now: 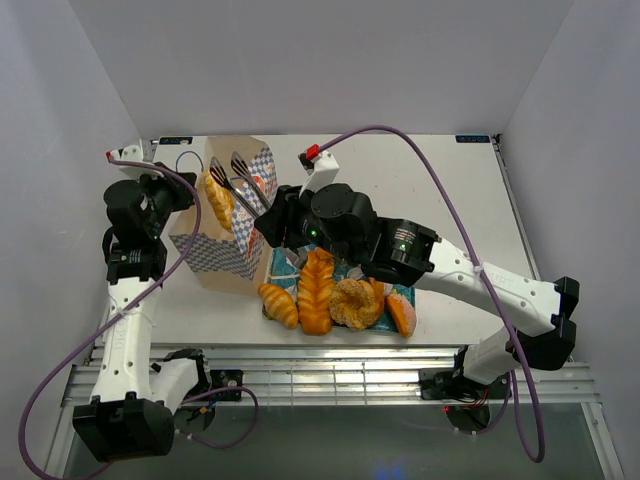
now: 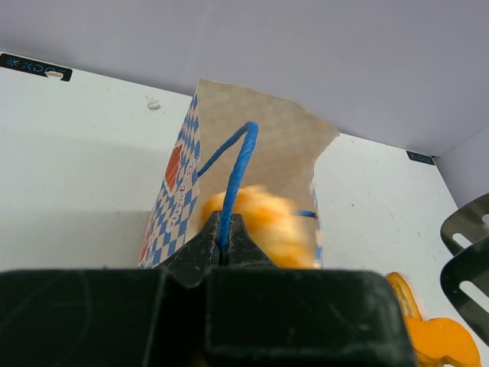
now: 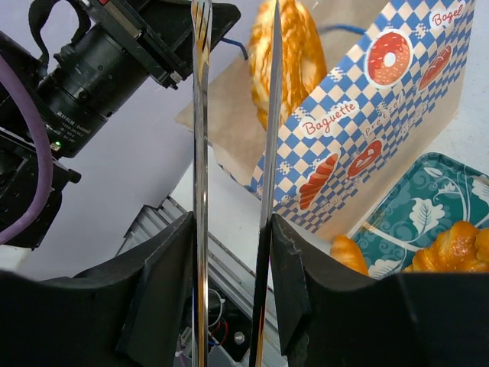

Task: Place the fake bread into the paper bag

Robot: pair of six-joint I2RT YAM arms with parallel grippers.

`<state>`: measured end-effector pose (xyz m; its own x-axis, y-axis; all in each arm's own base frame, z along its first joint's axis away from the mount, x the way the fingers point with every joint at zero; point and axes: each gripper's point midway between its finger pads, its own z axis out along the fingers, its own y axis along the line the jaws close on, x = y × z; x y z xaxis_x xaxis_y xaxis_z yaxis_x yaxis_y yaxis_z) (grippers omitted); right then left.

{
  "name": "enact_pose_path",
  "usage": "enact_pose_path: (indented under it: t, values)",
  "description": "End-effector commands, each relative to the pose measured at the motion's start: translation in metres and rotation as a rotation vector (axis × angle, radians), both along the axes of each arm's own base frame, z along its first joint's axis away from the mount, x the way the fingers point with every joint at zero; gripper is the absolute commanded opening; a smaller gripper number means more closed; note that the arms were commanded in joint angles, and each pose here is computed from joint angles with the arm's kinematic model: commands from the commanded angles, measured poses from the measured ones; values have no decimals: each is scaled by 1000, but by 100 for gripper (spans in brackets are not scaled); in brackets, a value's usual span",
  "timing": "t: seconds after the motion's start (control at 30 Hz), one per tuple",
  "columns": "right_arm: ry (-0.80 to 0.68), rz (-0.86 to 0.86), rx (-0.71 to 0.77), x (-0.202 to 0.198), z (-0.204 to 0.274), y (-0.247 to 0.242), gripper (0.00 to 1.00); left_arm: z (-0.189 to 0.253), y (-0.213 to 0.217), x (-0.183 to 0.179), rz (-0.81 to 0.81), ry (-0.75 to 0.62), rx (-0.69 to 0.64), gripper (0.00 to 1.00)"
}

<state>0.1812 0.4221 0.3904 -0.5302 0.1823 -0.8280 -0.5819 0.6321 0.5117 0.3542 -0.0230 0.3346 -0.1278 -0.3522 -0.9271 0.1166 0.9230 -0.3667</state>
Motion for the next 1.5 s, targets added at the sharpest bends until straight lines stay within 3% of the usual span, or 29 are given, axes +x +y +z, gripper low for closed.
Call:
enact_pose_path:
  t: [0.0, 0.27, 0.5, 0.63, 0.77, 0.93, 1.07, 1.47]
  values:
    - [-43, 6, 90, -1, 37, 1, 49, 8, 0, -6, 4, -30, 10, 0]
    - [-51, 12, 108, -4, 45, -2, 47, 6, 2, -7, 20, -28, 10, 0]
    - [-65, -73, 88, -2, 34, -46, 45, 0, 3, -7, 27, -18, 9, 0]
    - [-29, -159, 38, 1, -2, -93, 45, -2, 6, -7, 44, -11, 10, 0]
    - [59, -260, -43, 3, -72, -149, 45, 1, 12, -9, 75, -18, 17, 0]
    - [117, -355, -39, 0, -107, -207, 47, -3, 15, -10, 94, -5, 18, 0]
    - [183, -451, -130, -4, -143, -241, 49, -4, 19, -12, 120, -6, 20, 0]
    - [290, -620, -27, -21, -181, -294, 50, -7, 24, -17, 152, -6, 26, 0]
